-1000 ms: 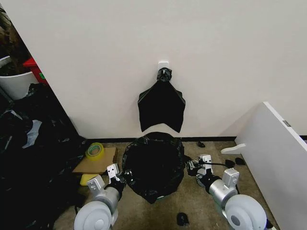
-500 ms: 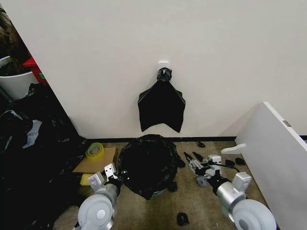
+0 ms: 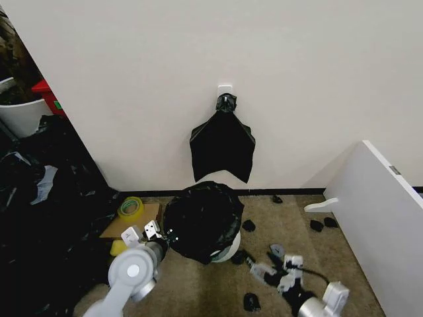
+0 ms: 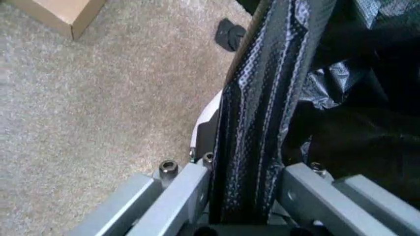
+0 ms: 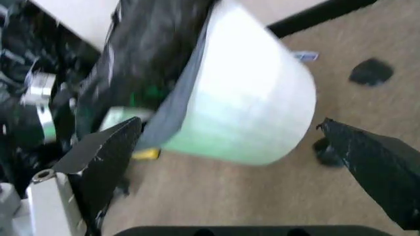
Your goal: Place the garbage bag over the trash bin.
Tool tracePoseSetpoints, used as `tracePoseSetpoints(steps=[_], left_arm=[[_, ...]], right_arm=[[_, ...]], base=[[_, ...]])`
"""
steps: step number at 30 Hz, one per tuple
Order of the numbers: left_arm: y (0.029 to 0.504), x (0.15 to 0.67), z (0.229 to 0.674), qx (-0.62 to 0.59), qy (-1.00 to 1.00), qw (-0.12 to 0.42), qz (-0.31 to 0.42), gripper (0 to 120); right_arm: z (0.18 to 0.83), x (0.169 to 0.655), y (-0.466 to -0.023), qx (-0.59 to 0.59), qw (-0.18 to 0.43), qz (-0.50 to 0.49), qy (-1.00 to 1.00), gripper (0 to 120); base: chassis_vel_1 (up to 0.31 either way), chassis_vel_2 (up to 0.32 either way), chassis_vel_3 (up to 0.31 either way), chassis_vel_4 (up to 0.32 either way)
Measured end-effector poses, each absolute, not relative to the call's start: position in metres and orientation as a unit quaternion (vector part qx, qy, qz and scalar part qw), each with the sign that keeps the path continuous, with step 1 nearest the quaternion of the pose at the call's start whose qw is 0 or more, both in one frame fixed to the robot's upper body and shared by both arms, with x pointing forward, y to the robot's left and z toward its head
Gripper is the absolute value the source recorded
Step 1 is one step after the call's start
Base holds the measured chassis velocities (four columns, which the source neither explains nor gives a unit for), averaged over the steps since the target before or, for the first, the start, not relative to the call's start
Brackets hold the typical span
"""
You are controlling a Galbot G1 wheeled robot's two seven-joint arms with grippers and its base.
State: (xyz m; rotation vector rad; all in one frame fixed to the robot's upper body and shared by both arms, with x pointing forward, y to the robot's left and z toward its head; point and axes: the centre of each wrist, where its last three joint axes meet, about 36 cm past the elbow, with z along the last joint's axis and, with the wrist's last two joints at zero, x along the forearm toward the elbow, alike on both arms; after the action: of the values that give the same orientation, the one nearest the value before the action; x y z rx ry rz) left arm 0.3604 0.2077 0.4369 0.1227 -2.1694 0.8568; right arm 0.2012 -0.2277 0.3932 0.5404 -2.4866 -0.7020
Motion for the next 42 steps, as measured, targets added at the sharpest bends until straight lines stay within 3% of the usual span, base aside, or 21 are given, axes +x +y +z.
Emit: tracePoseSetpoints(steps=[17,42], left_arm=[[0.203,0.354,0.437,0.035,-0.852,0.395,0.341,0],[0.200,0.339,0.445,0.018,-0.856,0.386,0.343,0]], right_arm=[[0.380,0.205,-0.191,0.229,0.266,-0.283,-0.893,100],[0.376,0.218,-0.187,0.204,0.289,-0.299,-0.886,100]], base=[[0.000,0.000,0.000,0.000],[0.000,0.000,0.000,0.000]])
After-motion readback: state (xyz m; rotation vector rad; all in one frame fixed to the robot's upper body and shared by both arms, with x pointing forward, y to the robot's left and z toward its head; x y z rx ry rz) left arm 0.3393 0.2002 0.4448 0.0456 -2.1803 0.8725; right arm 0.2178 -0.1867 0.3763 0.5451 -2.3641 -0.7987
